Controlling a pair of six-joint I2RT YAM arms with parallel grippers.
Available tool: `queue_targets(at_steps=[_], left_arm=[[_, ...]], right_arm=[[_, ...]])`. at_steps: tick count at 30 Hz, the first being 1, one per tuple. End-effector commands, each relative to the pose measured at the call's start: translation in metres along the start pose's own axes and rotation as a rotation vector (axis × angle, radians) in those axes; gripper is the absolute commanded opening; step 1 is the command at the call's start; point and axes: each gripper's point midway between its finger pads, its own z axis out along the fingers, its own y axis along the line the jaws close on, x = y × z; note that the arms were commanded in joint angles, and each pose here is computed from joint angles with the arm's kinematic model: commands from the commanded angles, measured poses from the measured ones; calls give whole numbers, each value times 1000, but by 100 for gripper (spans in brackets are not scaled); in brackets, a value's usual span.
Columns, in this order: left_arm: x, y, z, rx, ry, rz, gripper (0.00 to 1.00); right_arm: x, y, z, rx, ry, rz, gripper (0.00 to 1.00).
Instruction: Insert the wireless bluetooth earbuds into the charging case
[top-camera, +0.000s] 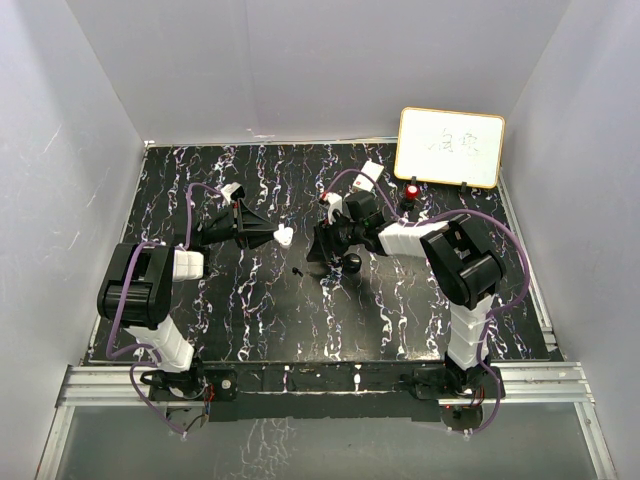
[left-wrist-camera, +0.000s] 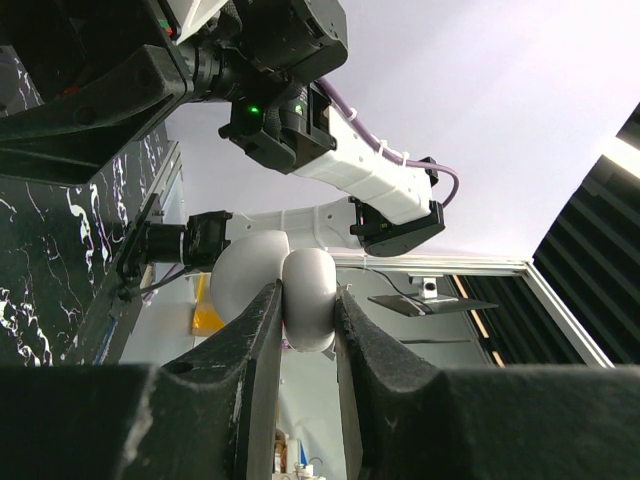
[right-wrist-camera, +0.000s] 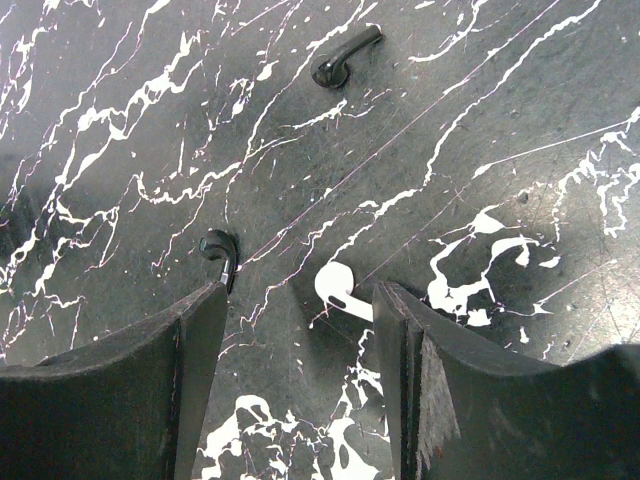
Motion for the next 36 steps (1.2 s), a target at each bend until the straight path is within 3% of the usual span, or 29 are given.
queue_targets(at_steps=[1, 21, 36], left_arm=[[23, -34, -5, 100, 38, 339, 0], [24, -33, -6, 99, 36, 342, 0], [24, -33, -7, 98, 36, 342, 0]], right_arm=[[-7, 3, 3, -13, -31, -29, 58], [6, 16, 1, 0, -9, -28, 57], [-22, -4, -10, 176, -72, -52, 57]])
